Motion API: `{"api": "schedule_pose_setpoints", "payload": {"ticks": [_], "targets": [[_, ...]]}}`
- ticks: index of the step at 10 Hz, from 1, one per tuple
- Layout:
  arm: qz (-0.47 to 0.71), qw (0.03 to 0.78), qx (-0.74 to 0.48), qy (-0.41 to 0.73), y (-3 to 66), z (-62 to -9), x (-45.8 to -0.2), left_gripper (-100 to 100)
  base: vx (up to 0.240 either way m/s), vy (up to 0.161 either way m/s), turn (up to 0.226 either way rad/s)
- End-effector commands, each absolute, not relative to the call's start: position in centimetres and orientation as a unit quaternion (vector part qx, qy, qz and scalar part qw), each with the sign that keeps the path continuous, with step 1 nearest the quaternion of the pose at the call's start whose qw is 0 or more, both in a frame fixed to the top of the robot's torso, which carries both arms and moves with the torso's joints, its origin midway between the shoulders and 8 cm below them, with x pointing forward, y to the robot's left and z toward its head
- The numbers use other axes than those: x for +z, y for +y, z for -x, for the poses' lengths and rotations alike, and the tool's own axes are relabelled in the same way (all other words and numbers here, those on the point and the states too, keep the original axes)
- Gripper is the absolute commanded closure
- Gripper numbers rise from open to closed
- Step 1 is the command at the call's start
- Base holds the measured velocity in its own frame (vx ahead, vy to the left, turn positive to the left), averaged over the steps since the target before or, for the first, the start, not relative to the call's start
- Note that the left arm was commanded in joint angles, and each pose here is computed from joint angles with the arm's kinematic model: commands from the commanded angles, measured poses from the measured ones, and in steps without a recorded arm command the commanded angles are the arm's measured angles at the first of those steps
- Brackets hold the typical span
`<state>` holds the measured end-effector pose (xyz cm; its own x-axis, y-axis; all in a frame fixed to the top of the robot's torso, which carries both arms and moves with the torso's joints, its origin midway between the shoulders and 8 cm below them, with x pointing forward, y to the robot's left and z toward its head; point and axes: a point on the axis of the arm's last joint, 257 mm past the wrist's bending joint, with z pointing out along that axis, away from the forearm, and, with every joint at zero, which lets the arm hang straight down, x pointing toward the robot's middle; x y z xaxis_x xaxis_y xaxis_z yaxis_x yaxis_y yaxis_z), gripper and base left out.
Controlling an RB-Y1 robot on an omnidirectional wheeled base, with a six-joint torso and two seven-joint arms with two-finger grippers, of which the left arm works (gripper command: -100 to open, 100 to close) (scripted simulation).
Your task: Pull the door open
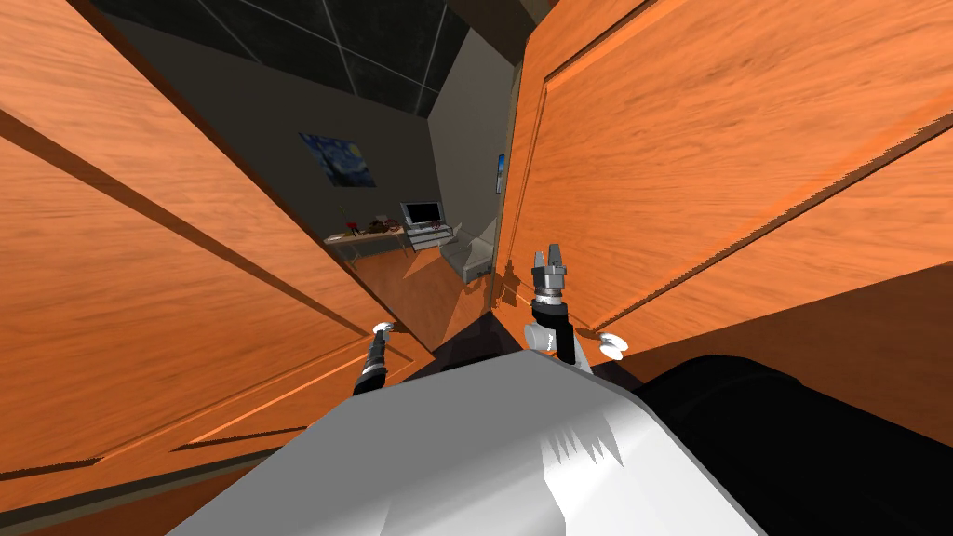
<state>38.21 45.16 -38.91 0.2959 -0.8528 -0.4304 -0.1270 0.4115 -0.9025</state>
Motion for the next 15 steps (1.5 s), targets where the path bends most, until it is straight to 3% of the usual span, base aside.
{"api": "schedule_pose_setpoints", "payload": {"ticks": [1,15], "targets": [[0.475,0.652,-0.288,0.516,45.0,-38.3,-38.9,100,-0.034,0.012,-0.033],[0.576,0.593,-0.396,0.399,46.2,-38.5,-38.8,100,-0.046,0.009,-0.057]]}}
